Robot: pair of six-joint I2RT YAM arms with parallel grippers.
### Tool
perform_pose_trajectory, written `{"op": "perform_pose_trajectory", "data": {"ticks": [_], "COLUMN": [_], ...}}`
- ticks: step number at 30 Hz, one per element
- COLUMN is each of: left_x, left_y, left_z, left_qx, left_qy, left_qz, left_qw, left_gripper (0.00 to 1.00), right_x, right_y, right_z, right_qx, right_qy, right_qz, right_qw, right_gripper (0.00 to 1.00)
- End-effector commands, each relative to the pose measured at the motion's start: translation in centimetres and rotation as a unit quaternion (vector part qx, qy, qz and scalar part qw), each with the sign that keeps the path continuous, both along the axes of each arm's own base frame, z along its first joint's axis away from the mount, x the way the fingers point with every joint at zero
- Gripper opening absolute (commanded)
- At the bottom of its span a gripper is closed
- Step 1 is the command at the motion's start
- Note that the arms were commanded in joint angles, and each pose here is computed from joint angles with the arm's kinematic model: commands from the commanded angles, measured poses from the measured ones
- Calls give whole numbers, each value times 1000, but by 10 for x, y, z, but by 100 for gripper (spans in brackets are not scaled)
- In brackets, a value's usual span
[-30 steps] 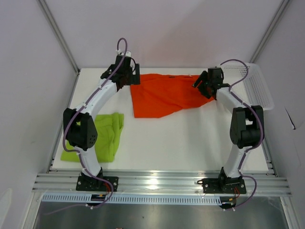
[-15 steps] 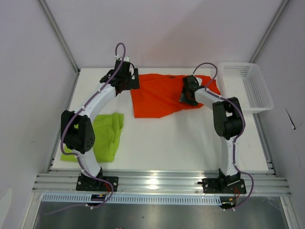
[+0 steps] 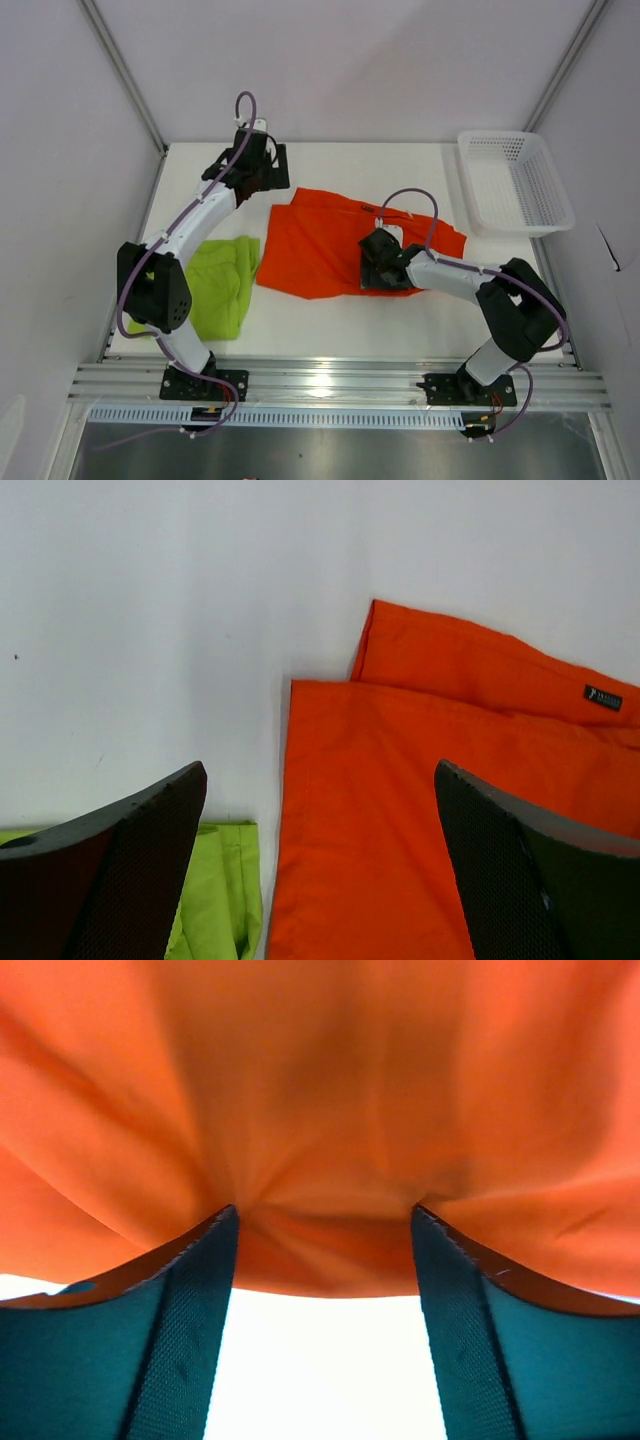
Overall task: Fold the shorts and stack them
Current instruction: Fold the shorts
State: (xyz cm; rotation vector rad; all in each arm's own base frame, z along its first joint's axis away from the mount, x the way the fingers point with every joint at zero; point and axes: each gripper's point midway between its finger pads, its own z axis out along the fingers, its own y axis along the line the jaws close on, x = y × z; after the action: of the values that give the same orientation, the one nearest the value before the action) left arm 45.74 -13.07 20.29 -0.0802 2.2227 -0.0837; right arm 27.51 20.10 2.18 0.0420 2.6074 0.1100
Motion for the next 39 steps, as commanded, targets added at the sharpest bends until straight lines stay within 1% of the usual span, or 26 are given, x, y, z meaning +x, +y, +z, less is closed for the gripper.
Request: {"op": "perform_pose_trajectory", "data": {"ticks": [1,3,4,6,7,8,9,10,13,14,15,17,18,19,20,21,22,23,26,30,39], "left_x": [-4,-5,-4,-4,-4,-3,0,0,9,12,15,25,28,31,39,42,43,50,57,63,64], "left_y": [1,1,4,1,9,8,16,19,25,28,24,24,24,23,20,21,21,20,19,16,20], "left_z": [13,4,3,-7,-17,-20,-23,-28,-39,-42,-49,-47,-52,-66,-59,-63,-78,-73,-87,-93,-97], "left_qx": [-8,-6,-11,-35,-48,-60,-64,-69,-93,-95,-104,-105,-105,-104,-108,-109,-107,-111,-117,-123,-121], "left_qy": [-18,-9,-6,8,20,23,24,30,43,45,56,55,61,76,67,73,92,84,94,95,99], "left_qz": [-5,-7,-3,-16,-6,-12,-4,1,8,14,6,12,14,19,18,24,29,30,35,33,29], "left_qw": [1000,1000,1000,999,999,998,998,997,995,994,993,993,993,991,992,991,990,990,988,987,987], "left_gripper": [96,96,96,96,96,96,96,96,96,96,96,96,95,95,95,95,95,95,94,93,94], "right_x": [-12,1,20,35,52,58,63,72,83,90,95,103,105,107,110,111,113,116,121,123,140], "right_y": [2,-2,-5,-19,-34,-43,-53,-75,-106,-128,-136,-155,-159,-164,-174,-178,-181,-187,-192,-198,-192], "right_z": [29,55,82,101,117,121,125,125,119,112,110,101,99,97,94,90,89,85,79,61,23], "right_qx": [16,22,42,47,51,49,48,43,31,17,14,9,9,6,2,4,5,2,-7,-26,-14], "right_qy": [-2,-19,-41,-47,-64,-67,-72,-74,-69,-64,-66,-62,-63,-66,-73,-73,-74,-75,-78,-66,-41], "right_qz": [-10,-7,-1,-7,-18,-27,-36,-55,-85,-109,-118,-140,-147,-154,-172,-178,-184,-196,-206,-219,-219], "right_qw": [1000,1000,998,998,997,996,996,995,993,992,991,988,987,986,982,981,980,978,975,973,975], "right_gripper": [72,74,75,74,74,74,74,74,73,72,72,70,70,69,69,68,68,67,66,66,67]}}
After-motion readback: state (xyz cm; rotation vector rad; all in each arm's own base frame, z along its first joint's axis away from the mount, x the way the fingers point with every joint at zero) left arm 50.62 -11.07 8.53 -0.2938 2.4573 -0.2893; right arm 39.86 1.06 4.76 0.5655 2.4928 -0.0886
